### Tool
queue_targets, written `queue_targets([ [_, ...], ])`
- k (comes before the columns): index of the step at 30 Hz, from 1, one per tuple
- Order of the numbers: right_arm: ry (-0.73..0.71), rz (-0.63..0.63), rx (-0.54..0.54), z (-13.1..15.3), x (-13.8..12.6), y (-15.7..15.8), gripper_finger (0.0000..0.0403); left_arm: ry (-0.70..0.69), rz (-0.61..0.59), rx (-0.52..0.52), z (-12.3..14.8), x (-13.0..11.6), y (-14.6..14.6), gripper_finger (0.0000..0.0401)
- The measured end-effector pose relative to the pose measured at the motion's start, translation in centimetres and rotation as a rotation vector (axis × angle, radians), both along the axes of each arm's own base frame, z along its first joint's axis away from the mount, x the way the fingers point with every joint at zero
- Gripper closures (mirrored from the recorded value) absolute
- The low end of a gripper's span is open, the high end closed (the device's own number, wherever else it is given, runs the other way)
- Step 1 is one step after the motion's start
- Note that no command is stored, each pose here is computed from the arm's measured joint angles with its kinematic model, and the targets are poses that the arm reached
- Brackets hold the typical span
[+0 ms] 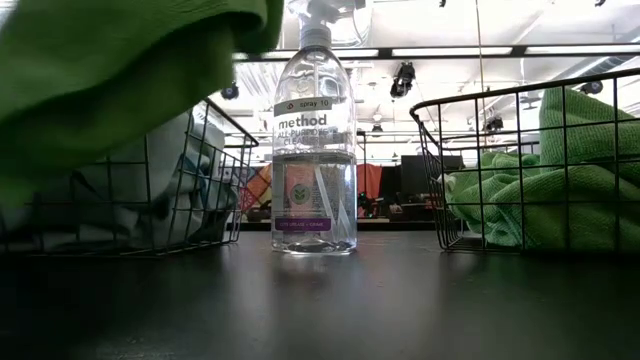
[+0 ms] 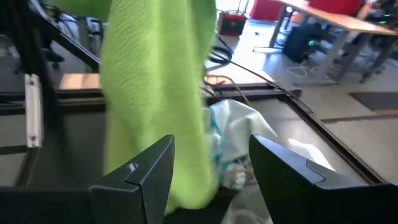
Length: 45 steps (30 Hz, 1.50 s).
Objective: Sort microfiber towel by color & place in baskets
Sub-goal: Put the green microfiber towel into the right wire basket
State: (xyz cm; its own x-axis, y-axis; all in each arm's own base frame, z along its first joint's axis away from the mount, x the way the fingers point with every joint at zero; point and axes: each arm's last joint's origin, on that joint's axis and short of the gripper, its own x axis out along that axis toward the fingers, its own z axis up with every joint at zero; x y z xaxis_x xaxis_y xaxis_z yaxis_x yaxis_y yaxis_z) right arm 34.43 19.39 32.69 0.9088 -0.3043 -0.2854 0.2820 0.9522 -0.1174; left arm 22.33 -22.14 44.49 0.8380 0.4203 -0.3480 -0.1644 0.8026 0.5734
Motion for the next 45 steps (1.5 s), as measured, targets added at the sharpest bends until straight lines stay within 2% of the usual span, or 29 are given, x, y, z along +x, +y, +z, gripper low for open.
queue_targets([
  [6, -0.023, 0.098, 0.062, 1.0, 1.2, 0.1, 0.0200, -0.061, -0.009, -0.062, 2.7, -0.7, 0.8, 0.0401],
  [9, -0.025, 0.116, 0.049, 1.2, 1.7, 0.2, 0.0200, -0.085, -0.009, -0.089, 3.5, -0.9, 1.1, 0.0401],
  [14, -0.049, 0.130, 0.012, 1.8, 2.4, 0.3, 0.0200, -0.097, -0.008, -0.104, 3.8, -0.9, 1.2, 0.0401],
  [20, -0.093, 0.127, 0.020, 2.4, 2.7, -0.1, 0.0200, -0.109, -0.010, -0.113, 3.7, -0.6, 0.8, 0.0401],
  [27, -0.149, 0.251, 0.092, 3.0, 3.6, -0.9, 0.0200, -0.130, -0.087, -0.022, 3.8, 1.3, -1.3, 0.0401],
  [33, -0.176, 0.251, 0.090, 3.3, 3.9, -1.3, 0.0200, -0.146, -0.145, 0.095, 4.0, 3.0, -2.9, 0.0401],
  [41, -0.181, 0.255, 0.072, 3.4, 3.9, -1.3, 0.0200, -0.157, -0.122, 0.111, 4.2, 4.4, -2.7, 0.0401],
  [45, -0.180, 0.256, 0.068, 3.4, 3.9, -1.3, 0.0216, -0.151, -0.117, 0.117, 4.1, 4.6, -2.6, 0.0401],
])
